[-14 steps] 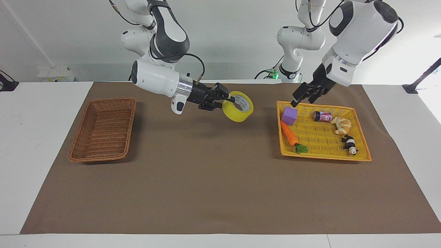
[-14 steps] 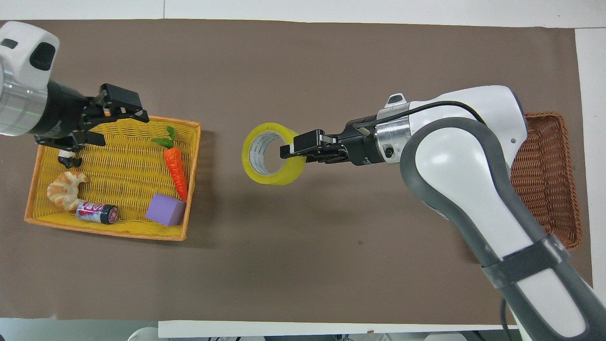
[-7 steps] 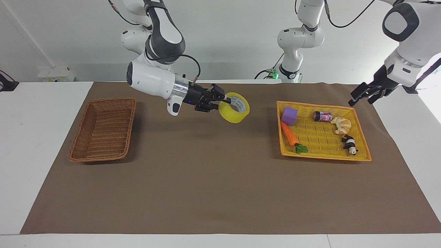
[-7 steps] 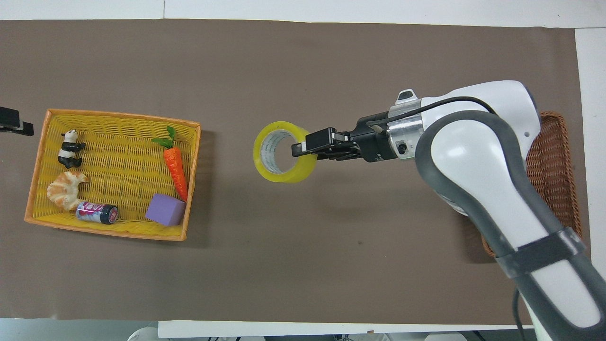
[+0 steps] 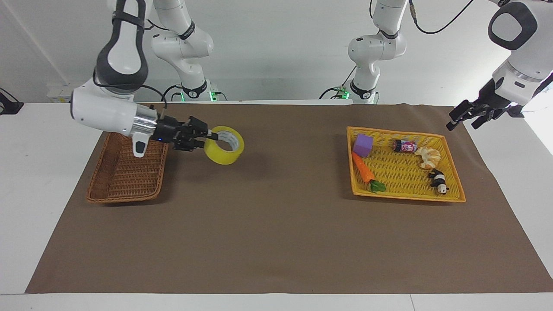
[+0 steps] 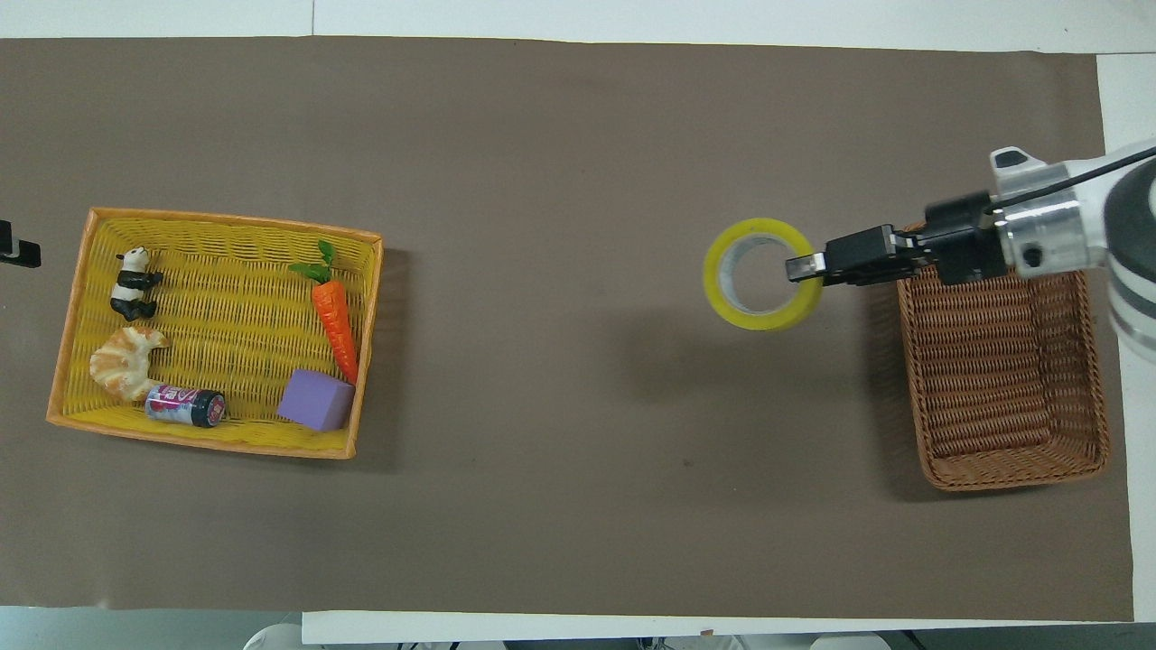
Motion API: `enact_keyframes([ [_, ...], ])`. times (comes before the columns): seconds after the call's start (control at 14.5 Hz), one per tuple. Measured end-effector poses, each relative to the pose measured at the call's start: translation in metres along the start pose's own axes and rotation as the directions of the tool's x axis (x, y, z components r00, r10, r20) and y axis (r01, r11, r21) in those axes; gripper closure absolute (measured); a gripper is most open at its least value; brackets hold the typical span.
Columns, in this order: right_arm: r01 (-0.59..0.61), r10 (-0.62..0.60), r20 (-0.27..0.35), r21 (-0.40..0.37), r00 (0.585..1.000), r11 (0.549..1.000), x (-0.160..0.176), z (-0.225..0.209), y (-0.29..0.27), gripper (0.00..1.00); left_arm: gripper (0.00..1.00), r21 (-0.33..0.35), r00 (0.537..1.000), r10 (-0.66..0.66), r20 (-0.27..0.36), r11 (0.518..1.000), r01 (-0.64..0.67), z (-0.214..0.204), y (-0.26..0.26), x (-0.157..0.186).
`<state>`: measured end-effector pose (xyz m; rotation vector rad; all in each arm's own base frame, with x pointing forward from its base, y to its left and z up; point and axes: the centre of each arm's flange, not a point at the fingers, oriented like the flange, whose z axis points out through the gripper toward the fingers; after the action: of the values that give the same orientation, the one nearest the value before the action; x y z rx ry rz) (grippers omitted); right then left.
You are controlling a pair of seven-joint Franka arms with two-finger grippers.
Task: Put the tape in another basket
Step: 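Carry the tape with the right gripper and lower it into the wicker basket, then open the right gripper and release the tape in the basket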
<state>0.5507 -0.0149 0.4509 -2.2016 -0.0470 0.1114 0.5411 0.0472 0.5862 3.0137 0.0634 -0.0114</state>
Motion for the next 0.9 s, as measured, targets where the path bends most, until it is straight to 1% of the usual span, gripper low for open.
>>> enact_keyframes([
  [0.21,0.005,-0.006,-0.017,-0.022,1.0,1.0,-0.029,-0.065,0.063,0.46,0.0,0.001,1.0,0.0,0.0,1.0,0.0,0.0,0.0,0.0],
  [0.41,0.039,-0.041,-0.013,-0.123,0.999,0.992,-0.054,-0.116,0.121,0.46,0.0,0.001,1.0,0.0,-0.001,1.0,0.0,0.0,0.0,0.0],
  [0.55,0.061,-0.062,-0.002,-0.136,0.998,0.989,-0.064,-0.131,0.151,0.46,0.0,0.001,1.0,0.0,-0.001,1.0,0.0,0.0,0.0,0.0],
  [0.76,0.087,-0.082,0.037,-0.149,0.996,0.985,-0.072,-0.133,0.182,0.46,0.0,0.001,1.0,-0.001,-0.001,1.0,0.001,0.0,-0.001,0.0],
  [0.9,0.109,-0.103,0.052,-0.141,0.993,0.984,-0.076,-0.131,0.198,0.46,0.0,0.002,1.0,-0.006,-0.001,1.0,0.006,-0.001,-0.004,0.0],
])
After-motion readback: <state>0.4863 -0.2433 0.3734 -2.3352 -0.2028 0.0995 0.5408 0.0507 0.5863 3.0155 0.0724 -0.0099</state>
